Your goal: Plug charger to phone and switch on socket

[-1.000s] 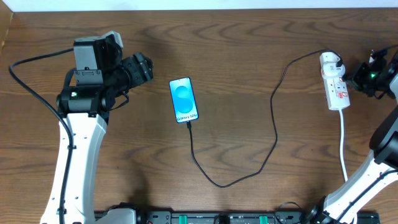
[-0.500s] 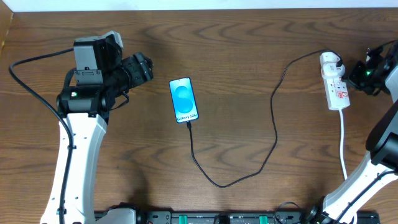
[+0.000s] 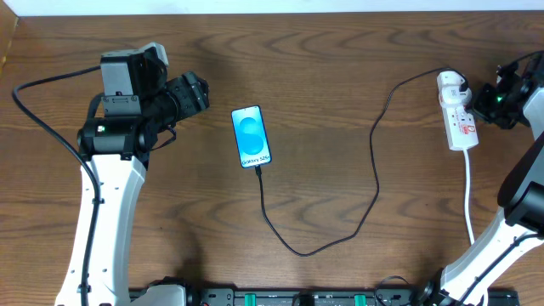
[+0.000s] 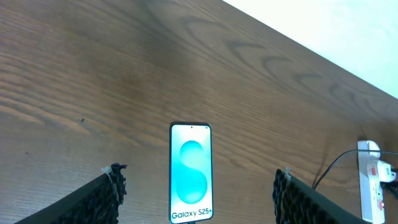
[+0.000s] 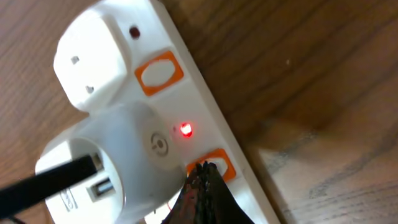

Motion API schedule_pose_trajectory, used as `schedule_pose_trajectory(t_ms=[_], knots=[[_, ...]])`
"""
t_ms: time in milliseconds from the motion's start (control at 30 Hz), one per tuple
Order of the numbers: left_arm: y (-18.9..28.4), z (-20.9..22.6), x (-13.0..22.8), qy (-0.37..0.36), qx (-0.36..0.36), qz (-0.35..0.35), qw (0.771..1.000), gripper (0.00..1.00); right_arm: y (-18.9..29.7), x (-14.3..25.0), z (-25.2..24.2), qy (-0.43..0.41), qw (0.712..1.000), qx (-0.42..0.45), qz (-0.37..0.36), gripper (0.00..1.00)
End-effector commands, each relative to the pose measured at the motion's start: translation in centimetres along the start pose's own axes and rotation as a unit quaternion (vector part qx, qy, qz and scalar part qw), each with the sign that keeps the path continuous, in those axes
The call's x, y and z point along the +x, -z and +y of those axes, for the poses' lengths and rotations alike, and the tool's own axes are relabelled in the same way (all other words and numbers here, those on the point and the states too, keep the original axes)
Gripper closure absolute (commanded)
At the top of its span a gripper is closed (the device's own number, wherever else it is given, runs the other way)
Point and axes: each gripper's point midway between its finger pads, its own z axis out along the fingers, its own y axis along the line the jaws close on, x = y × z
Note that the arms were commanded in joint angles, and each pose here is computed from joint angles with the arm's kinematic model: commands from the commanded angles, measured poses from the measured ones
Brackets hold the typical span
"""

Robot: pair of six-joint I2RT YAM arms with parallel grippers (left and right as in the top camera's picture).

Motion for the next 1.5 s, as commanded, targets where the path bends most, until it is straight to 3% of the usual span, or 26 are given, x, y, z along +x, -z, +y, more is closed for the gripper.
schedule_pose_trajectory(t_ms=[0, 233, 433, 667, 867, 1067, 1300, 1400, 1467], knots=[[0.8, -0.4, -1.0, -0.008, 0.002, -0.015, 1.000, 0.23, -3.4, 4.3, 1.3, 0.023, 0.997, -0.015, 0.070, 0.99], [0.8, -0.4, -1.0, -0.008, 0.002, -0.015, 1.000, 0.23, -3.3, 4.0, 0.6, 0.037, 0.997, -0.003, 0.063, 0.99], [0.8, -0.4, -1.0, -0.008, 0.002, -0.015, 1.000, 0.23, -1.2, 0.7, -1.8, -0.008, 1.000, 0.015, 0.018, 0.99], [0.8, -0.4, -1.0, -0.008, 0.002, -0.015, 1.000, 0.22, 7.4, -4.7, -3.0, -0.019, 0.996, 0.023, -0.079, 0.98], [0.8, -0.4, -0.9, -0.008, 0.001, -0.015, 1.000, 0.22, 16.5, -6.4, 1.2, 0.013, 0.986, -0.027, -0.161, 0.94], [0.8, -0.4, -0.9, -0.008, 0.002, -0.015, 1.000, 0.22, 24.0, -2.8, 10.9, 0.129, 0.968, -0.097, -0.191, 0.93], [0.8, -0.4, -0.9, -0.008, 0.002, -0.015, 1.000, 0.22, 27.0, 4.1, 18.9, 0.238, 0.953, -0.050, -0.181, 0.89], [0.8, -0.4, -0.9, -0.008, 0.001, -0.015, 1.000, 0.23, 27.5, 7.5, 22.0, 0.280, 0.944, -0.050, -0.168, 0.80], [0.8, -0.4, -0.9, -0.008, 0.002, -0.015, 1.000, 0.22, 27.6, 9.1, 23.4, 0.298, 0.939, -0.061, -0.158, 0.62]])
